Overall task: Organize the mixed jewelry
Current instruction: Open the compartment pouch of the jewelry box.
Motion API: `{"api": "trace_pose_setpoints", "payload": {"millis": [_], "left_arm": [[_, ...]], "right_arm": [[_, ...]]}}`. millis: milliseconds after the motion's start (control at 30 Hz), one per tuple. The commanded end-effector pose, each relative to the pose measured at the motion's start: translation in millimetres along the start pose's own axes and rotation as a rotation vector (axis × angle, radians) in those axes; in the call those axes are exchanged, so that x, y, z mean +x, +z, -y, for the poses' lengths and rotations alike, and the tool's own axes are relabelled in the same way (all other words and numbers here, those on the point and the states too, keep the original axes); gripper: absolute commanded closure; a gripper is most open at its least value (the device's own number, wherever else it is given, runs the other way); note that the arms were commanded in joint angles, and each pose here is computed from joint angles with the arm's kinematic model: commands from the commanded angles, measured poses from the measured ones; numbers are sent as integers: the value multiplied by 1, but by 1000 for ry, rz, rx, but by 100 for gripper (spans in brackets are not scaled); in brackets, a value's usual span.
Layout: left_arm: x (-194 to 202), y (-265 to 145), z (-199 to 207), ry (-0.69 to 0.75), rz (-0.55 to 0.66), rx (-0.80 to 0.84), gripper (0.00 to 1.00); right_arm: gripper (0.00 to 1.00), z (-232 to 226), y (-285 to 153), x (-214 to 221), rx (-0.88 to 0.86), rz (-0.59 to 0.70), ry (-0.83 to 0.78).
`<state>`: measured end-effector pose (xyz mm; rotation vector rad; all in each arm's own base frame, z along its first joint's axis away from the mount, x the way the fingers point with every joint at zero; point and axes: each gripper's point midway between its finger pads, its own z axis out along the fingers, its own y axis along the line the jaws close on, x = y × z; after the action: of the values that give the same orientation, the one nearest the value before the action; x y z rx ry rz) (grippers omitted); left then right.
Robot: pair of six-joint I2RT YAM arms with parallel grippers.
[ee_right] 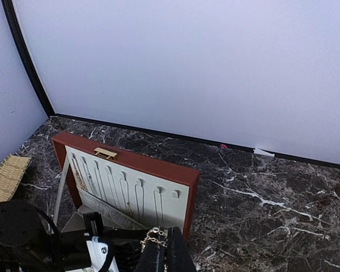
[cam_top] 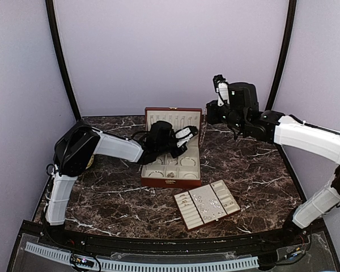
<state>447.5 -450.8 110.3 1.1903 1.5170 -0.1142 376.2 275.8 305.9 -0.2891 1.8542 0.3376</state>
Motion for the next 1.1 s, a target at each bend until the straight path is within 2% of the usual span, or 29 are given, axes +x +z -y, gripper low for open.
{"api": "trace_pose_setpoints", "payload": {"millis": [0, 433, 667, 767, 1067], "left_arm": [[16, -8, 9, -30, -48, 26, 100], [2, -25, 5, -82, 21, 15, 100], [-29, -30, -10, -59, 103, -7, 79], [-41, -29, -10, -42, 149, 9, 73], [-60, -24, -26, 19, 199, -54, 66]], "right_arm": [[100, -6, 8, -25, -15, 60, 26], [100, -13, 33, -45, 10, 105, 17], [100, -13, 37, -48, 14, 115, 37], [100, -12, 38, -45, 16, 109, 44], [100, -8, 37, -42, 21, 105, 66]]}}
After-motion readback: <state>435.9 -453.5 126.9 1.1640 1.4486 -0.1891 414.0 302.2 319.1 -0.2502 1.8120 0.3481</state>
